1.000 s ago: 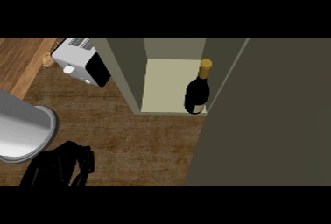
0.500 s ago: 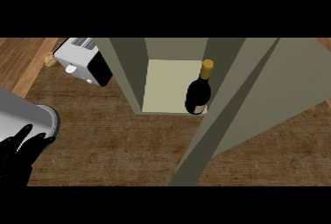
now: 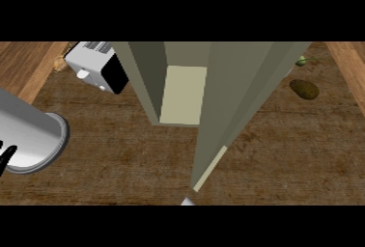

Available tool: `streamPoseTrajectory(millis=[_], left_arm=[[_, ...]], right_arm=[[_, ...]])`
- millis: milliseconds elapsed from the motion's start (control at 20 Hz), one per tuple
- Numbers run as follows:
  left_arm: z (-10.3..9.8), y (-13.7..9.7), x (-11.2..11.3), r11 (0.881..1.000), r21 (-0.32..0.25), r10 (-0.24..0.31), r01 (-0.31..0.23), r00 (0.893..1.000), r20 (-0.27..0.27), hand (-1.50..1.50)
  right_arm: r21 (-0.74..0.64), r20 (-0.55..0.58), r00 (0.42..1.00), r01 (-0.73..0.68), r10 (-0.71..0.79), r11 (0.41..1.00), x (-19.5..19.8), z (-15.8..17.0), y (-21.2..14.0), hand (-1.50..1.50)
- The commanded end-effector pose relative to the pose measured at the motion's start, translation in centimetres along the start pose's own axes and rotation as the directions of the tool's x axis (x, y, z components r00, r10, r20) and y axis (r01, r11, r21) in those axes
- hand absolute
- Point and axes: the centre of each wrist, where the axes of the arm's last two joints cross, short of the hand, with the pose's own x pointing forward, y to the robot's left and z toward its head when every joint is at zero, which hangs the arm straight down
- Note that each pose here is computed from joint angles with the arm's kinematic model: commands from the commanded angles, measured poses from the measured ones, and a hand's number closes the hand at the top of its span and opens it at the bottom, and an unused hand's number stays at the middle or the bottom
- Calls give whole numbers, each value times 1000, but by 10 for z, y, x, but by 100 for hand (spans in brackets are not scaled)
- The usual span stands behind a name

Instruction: Pick up the wine, place it into the cabinet and close the cabinet

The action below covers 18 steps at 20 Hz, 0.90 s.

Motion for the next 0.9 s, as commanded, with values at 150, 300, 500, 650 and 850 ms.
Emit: streamPoseTrajectory(millis=[150,300,500,650,850], left_arm=[[6,27,16,1000,-5,-10,10,1000,30,-150],[16,35,19,1000,-20,-6,6,1000,11,-150],[20,45,21,1000,-17,-2,2,1000,29,-150],[14,60,34,1000,-9,-4,4,1000,13,-150],[24,76,48,1000,-26,-18,18,1000,9,-150]], right_arm=[[-77,123,992,32,-22,997,6,-46,21,150],[-131,109,994,27,-13,991,0,-61,18,150],[-211,109,994,15,9,977,13,-90,2,150],[-249,94,995,-8,32,968,14,-121,-10,150],[-253,86,996,0,23,967,27,-157,-37,150]])
